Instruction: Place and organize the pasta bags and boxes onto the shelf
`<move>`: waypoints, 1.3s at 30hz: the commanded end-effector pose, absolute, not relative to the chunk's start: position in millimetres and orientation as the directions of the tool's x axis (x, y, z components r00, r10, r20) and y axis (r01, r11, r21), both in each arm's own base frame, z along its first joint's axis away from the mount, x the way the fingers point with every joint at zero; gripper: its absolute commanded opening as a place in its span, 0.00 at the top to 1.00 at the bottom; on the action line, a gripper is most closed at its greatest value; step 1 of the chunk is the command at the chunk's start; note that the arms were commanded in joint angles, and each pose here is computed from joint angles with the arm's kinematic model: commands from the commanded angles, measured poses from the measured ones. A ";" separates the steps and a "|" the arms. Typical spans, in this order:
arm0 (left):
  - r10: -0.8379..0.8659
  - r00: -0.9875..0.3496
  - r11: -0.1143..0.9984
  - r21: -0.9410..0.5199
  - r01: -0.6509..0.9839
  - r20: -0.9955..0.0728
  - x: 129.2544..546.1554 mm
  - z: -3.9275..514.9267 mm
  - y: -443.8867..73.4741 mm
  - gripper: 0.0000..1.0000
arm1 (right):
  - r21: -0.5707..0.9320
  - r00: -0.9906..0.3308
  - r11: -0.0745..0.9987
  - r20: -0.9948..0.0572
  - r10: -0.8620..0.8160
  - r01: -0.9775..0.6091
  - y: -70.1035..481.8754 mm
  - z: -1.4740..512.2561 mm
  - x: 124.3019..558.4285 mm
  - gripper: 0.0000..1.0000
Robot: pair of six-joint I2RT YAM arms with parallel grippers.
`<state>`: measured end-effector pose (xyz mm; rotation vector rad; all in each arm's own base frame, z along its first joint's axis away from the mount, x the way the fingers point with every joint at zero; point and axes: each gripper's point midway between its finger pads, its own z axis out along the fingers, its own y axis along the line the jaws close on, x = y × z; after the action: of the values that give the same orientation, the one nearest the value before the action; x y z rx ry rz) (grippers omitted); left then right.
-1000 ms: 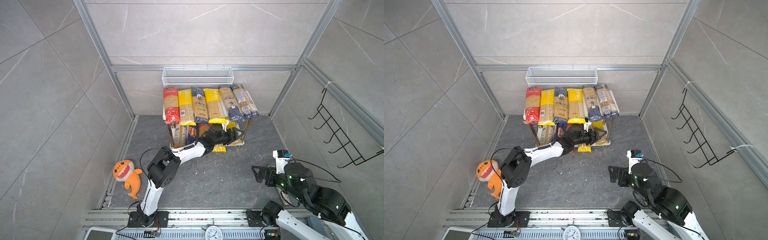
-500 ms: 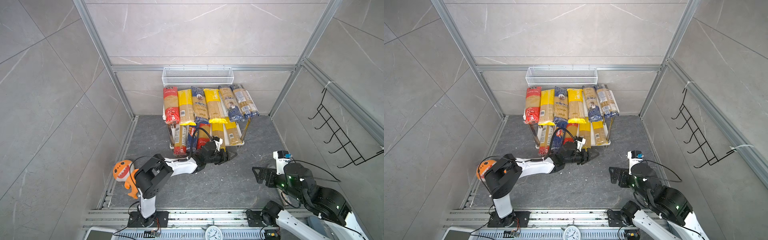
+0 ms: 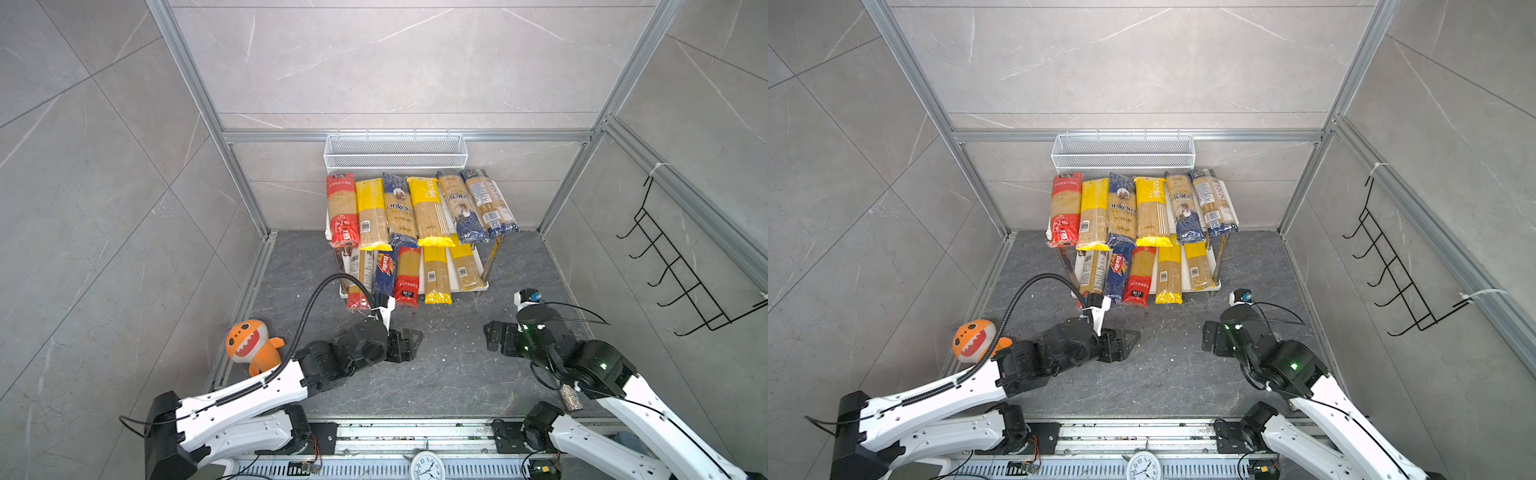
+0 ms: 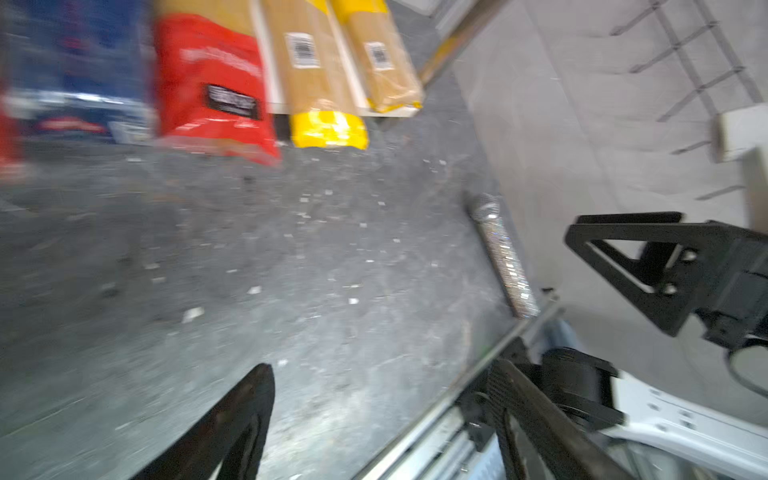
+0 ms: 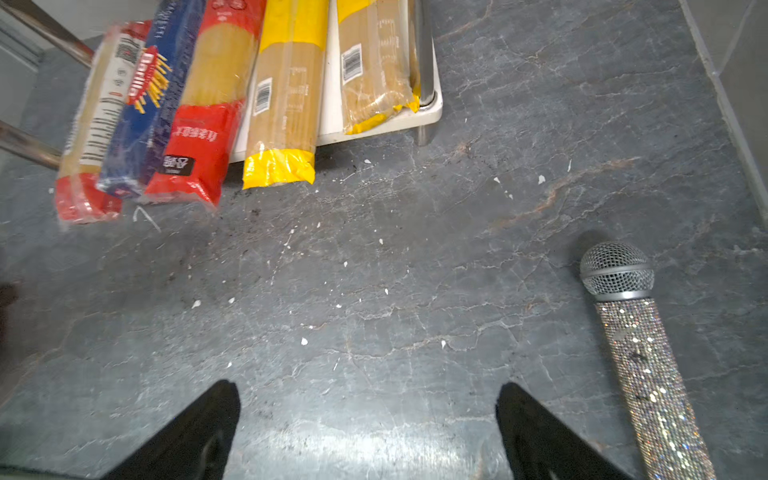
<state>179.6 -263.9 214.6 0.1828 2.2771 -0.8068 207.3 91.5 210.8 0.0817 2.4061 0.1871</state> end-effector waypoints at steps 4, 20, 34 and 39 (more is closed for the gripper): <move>0.015 -0.627 0.988 -0.086 0.130 -0.779 198.2 195.3 -156.9 0.09 | 0.041 -0.704 0.994 -0.703 0.099 0.099 87.8 184.9 242.4 0.00; -0.097 -0.543 0.995 -0.074 -0.065 -0.834 268.2 168.4 -74.6 0.05 | -0.155 -0.600 0.941 -0.798 0.059 0.300 35.9 158.6 288.4 0.00; -0.103 -0.399 0.972 -0.008 -0.234 -0.911 328.2 155.9 4.5 0.05 | -0.050 -0.356 0.913 -0.929 0.107 0.405 -8.2 183.1 276.6 0.00; -0.149 -0.347 0.949 -0.034 -0.315 -0.926 327.5 138.8 43.7 0.04 | -0.026 -0.324 0.890 -0.936 0.138 0.455 -27.4 187.8 289.9 0.00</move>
<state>312.0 36.4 116.1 -0.3529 2.0706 0.2066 280.9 -20.2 184.3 0.4323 1.9298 -0.3311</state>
